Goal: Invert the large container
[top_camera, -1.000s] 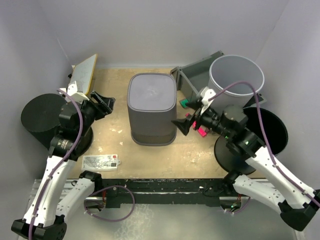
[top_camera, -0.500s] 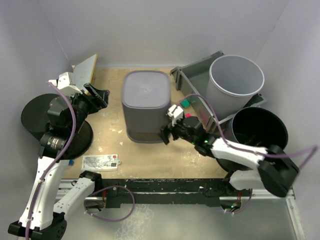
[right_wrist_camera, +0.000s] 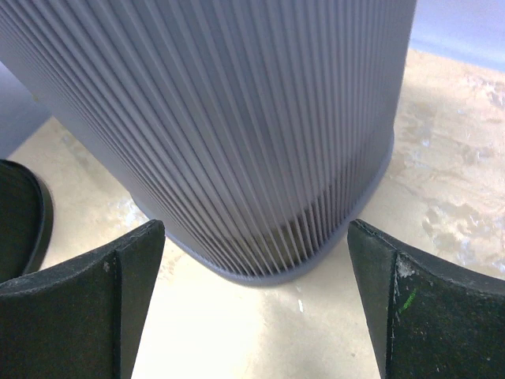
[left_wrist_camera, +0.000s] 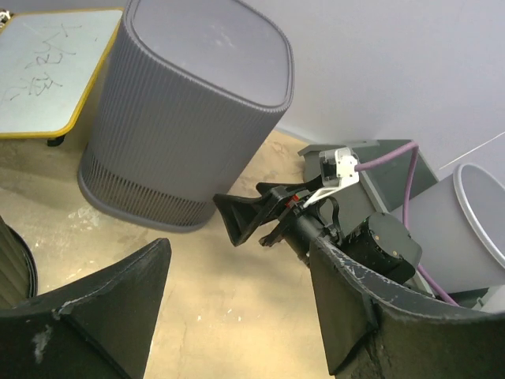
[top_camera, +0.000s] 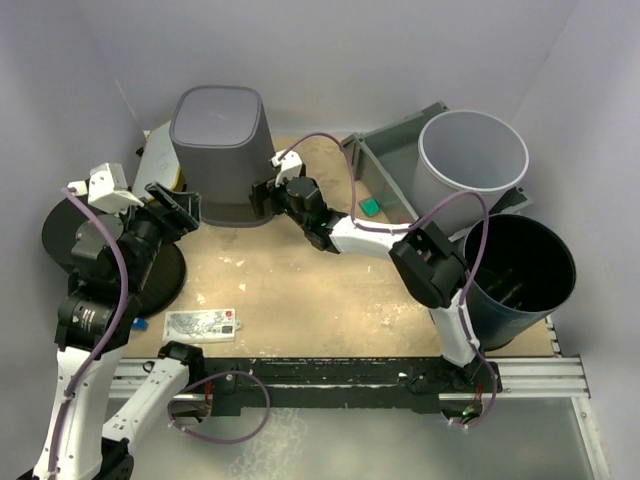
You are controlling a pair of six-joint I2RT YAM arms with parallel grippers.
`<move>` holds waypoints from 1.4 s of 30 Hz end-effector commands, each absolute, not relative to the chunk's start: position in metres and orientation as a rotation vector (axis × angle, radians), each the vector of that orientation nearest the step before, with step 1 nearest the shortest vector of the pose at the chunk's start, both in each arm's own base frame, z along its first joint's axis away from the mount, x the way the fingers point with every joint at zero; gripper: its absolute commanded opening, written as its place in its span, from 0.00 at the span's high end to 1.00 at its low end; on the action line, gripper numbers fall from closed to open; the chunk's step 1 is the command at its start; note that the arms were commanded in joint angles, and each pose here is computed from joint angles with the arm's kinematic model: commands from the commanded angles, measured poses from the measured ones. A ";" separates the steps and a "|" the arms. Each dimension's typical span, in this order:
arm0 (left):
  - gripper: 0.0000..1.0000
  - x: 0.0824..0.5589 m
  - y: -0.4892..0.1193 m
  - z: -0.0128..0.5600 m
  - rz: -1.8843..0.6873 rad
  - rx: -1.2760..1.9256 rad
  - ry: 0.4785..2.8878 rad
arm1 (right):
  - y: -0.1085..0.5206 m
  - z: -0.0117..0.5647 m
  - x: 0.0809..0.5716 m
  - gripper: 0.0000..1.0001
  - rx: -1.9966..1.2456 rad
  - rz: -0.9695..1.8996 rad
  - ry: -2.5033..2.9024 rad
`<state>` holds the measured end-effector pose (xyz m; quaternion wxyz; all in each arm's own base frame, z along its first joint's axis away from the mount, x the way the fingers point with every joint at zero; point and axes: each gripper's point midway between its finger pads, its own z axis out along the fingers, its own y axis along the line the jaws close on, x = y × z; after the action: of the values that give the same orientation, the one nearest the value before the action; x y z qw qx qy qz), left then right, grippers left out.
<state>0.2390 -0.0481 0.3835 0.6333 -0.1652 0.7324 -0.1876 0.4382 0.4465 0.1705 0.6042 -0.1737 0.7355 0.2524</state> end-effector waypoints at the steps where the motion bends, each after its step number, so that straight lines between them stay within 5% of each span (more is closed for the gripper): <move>1: 0.32 0.234 -0.050 0.381 -0.449 -0.380 1.693 | 0.431 0.210 0.440 0.00 -0.303 0.601 1.643; 8: 0.32 0.253 -0.064 0.344 -0.452 -0.320 1.788 | 0.368 0.235 0.386 0.00 -0.427 0.549 1.696; 18: 0.33 0.344 -0.069 0.236 -0.355 -0.562 1.962 | 0.219 0.323 0.348 0.00 -0.456 0.248 1.809; 25: 0.34 0.422 -0.097 0.219 -0.409 -0.516 1.972 | 0.116 0.332 0.355 0.00 -0.301 -0.041 1.932; 36: 0.34 0.509 -0.132 0.209 -0.465 -0.384 2.015 | 0.065 0.310 0.408 0.02 -0.217 -0.187 2.128; 39: 0.33 0.491 -0.146 0.224 -0.549 -0.335 2.016 | 0.060 0.290 0.418 0.17 -0.223 -0.205 2.197; 42: 0.29 0.450 -0.153 0.235 -0.544 -0.257 2.029 | 0.055 0.289 0.421 0.57 -0.225 -0.244 2.202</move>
<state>0.4869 -0.1346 0.1768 0.4515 -0.1624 0.8575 -0.1855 0.4226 0.0606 0.2789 0.4449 -0.0844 0.8872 -0.0884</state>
